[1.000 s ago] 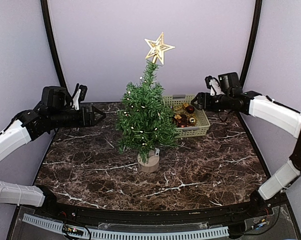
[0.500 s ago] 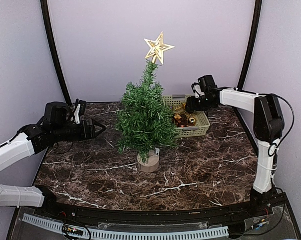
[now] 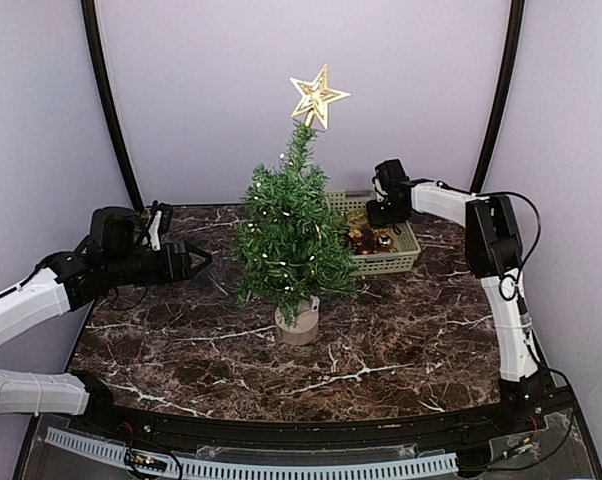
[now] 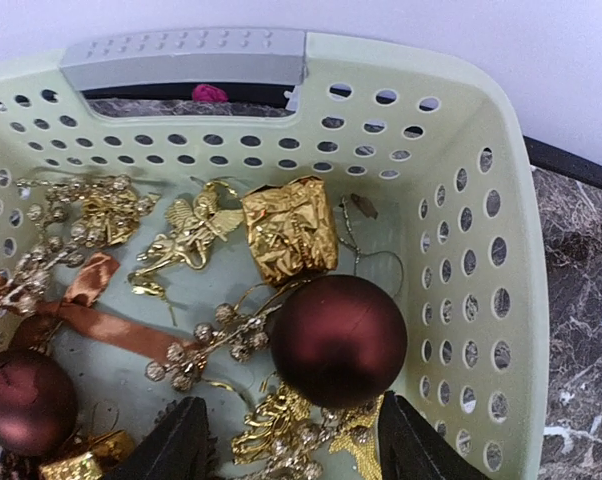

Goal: Decorate the small christmas tree
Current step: Pick up the ornament ball from the bin.

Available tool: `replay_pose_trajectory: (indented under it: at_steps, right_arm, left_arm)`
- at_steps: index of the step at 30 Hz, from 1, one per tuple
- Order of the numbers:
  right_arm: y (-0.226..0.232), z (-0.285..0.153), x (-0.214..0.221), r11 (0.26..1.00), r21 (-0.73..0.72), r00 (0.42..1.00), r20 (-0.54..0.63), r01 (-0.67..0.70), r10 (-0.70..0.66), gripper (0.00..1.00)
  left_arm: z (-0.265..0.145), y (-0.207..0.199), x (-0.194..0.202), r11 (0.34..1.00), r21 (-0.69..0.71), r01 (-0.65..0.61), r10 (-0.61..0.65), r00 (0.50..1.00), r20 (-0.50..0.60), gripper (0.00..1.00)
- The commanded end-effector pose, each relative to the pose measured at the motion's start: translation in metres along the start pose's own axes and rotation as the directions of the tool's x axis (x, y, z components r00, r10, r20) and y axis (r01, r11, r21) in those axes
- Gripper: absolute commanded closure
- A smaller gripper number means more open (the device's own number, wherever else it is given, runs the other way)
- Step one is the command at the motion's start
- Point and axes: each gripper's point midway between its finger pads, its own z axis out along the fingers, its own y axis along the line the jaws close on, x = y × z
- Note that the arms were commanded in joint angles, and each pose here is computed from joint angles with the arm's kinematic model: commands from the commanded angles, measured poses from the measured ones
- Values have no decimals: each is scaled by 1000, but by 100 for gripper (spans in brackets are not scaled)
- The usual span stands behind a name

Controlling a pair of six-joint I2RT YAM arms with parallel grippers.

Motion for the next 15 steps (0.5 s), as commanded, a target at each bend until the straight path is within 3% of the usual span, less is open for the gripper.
replay_pose_trajectory:
  at_steps: [1, 15]
  right_arm:
    - [-15, 21, -1, 995, 91, 999, -3, 33, -32, 41]
    - [-22, 47, -13, 985, 151, 995, 42, 85, -93, 32]
  left_arm:
    - [-5, -1, 1, 1000, 26, 6, -6, 1000, 22, 25]
    - [-20, -3, 6, 999, 34, 22, -24, 999, 37, 26]
